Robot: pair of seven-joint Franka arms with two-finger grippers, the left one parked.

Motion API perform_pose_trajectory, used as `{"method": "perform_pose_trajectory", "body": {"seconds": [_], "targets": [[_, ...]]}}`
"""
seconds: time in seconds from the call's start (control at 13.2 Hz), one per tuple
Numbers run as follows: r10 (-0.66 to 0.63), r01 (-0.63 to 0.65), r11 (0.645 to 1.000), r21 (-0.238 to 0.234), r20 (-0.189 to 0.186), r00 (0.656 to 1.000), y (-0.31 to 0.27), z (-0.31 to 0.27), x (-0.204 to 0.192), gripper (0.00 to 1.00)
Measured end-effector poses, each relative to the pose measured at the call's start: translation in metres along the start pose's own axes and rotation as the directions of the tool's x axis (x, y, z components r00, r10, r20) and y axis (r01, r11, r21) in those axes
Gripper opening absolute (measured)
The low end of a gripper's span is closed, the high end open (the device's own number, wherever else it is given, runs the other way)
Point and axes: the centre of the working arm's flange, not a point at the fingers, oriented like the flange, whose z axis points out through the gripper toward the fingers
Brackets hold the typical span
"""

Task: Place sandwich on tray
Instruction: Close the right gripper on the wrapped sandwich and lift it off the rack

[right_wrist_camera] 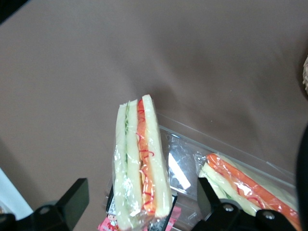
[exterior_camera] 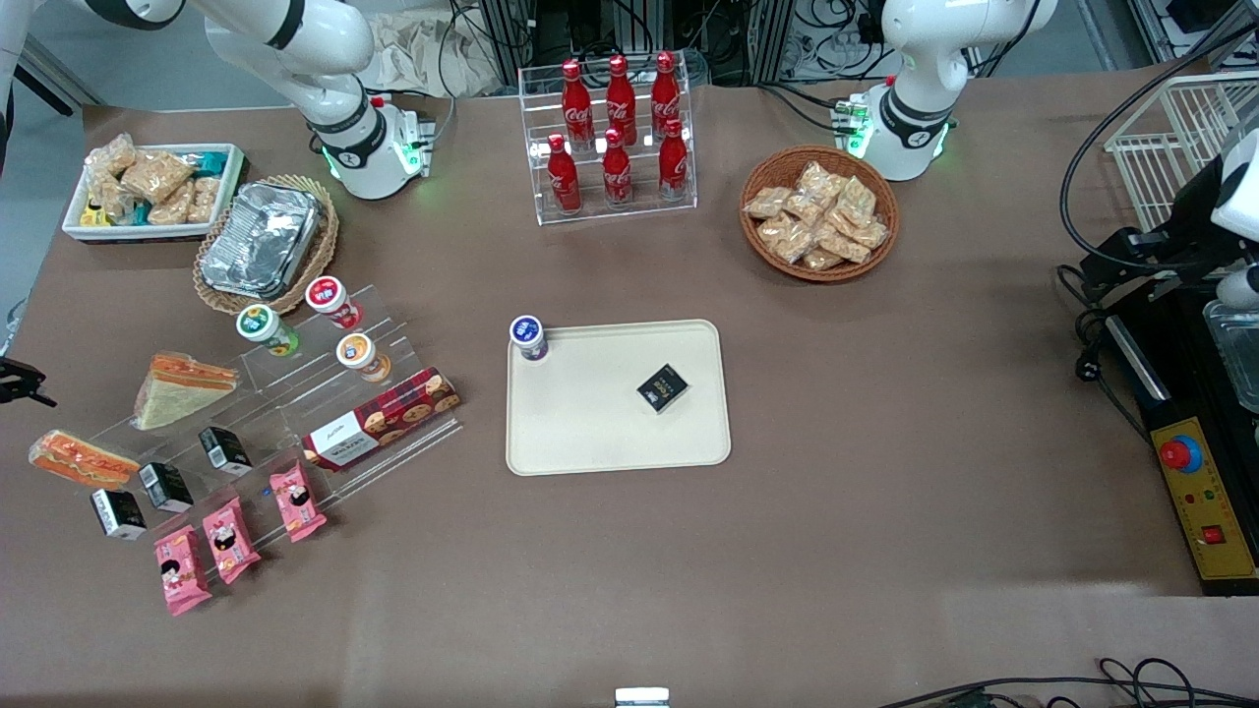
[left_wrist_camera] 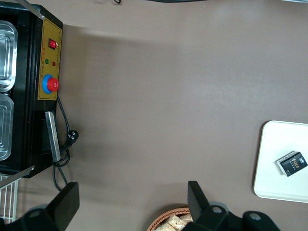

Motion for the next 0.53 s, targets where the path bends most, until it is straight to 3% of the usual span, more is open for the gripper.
{"method": "perform_pose_trajectory", "body": {"seconds": [0.3, 0.53], "targets": [[0.014, -0.013, 1.000, -0.020, 0.063, 0.998, -0.001, 0.014, 0.001, 1.00], [0.012, -0.010, 1.000, -0.028, 0.065, 0.998, -0.002, 0.022, 0.000, 1.00]]}}
